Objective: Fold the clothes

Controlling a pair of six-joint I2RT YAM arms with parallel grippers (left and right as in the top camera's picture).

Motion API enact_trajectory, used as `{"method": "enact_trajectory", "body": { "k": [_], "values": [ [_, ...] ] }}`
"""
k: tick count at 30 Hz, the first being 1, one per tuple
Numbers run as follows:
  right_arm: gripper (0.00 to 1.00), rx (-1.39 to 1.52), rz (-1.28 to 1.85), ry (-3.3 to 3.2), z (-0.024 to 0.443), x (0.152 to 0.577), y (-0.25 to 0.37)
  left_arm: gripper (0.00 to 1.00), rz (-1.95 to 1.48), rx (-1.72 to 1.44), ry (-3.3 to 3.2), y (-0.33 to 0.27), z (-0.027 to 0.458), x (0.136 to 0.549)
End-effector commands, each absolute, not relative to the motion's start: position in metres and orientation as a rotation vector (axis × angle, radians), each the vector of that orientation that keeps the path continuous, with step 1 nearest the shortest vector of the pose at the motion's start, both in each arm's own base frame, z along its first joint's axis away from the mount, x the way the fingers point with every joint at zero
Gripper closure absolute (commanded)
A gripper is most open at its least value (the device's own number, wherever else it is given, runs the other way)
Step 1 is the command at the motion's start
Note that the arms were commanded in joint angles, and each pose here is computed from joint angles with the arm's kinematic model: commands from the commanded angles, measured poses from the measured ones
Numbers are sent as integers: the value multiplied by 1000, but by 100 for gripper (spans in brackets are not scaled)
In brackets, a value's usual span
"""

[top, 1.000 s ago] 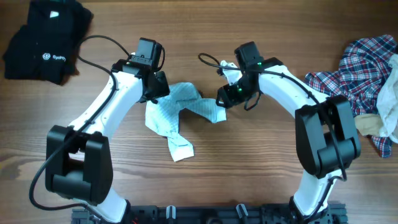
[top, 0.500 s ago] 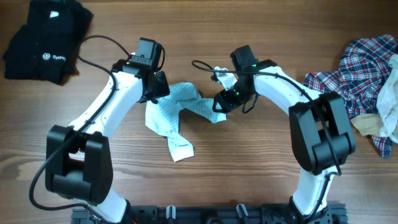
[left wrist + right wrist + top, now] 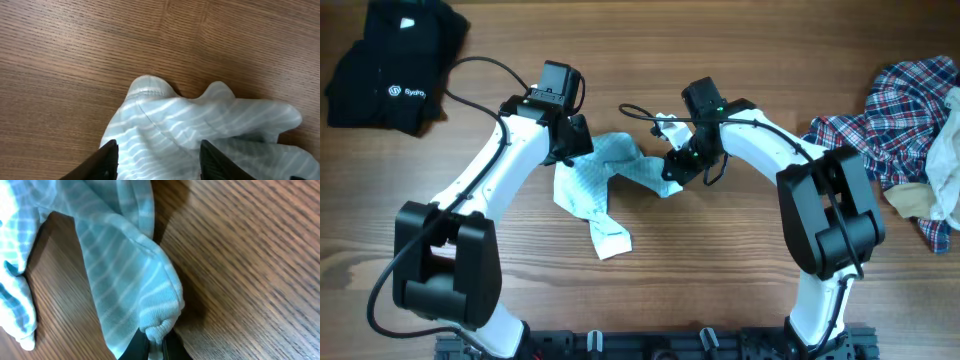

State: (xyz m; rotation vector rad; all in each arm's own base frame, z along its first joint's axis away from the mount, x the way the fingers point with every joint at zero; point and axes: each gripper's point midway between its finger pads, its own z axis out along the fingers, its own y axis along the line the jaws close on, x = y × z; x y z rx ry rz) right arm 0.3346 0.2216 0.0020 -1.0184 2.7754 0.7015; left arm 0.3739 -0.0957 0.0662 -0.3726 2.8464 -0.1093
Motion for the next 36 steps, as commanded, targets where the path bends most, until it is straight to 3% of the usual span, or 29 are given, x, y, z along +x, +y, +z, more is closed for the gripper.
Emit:
{"method": "enact_trajectory", "body": {
  "k": [1,8,13,19,28,36],
  "values": [
    [96,-1014,682,2794,3,333,218,46,-95,-377,2829,-92,69,380],
    [96,-1044,763,2797,61,303,227,46,-97,-377,2827,-92,69,380],
    [96,-1075,628,2893,56,282,227,46,-103,-376,2816,-93,70,383],
    [96,-849,168,2983,44,309,182,46,-102,-376,2816,-93,70,383],
    [96,-422,83,3052,43,341,119,46,-87,-379,2812,-91,70,383],
    [96,-52,-209,3019,46,360,62,46,-87,-379,2811,-91,70,384]
  ]
}}
